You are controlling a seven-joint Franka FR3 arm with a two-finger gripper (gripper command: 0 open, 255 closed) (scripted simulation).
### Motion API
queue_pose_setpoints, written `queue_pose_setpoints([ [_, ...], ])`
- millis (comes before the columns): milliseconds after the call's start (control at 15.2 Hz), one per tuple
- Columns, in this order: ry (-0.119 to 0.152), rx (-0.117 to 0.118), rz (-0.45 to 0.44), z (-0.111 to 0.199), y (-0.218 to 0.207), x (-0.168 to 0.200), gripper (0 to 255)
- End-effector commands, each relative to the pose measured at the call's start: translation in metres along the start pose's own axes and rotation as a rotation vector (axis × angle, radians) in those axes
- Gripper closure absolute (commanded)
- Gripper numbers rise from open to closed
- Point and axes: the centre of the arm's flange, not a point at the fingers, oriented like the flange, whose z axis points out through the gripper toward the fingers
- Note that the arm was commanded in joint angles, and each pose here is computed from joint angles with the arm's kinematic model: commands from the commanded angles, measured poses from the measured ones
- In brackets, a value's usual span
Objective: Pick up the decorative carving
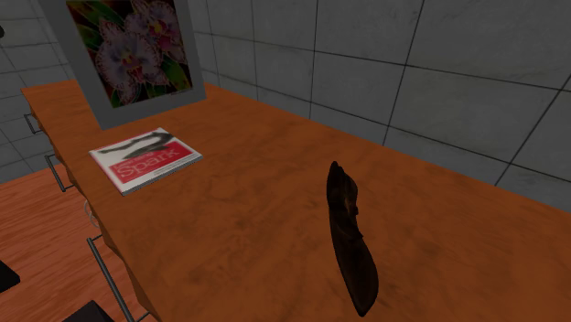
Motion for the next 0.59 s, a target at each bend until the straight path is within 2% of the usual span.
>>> queue_pose_setpoints([
  [0, 0.0, 0.0, 0.0, 0.0, 0.0, 0.0, 0],
  [528, -0.008, -0.036, -0.041, 0.069, 0.004, 0.08, 0],
])
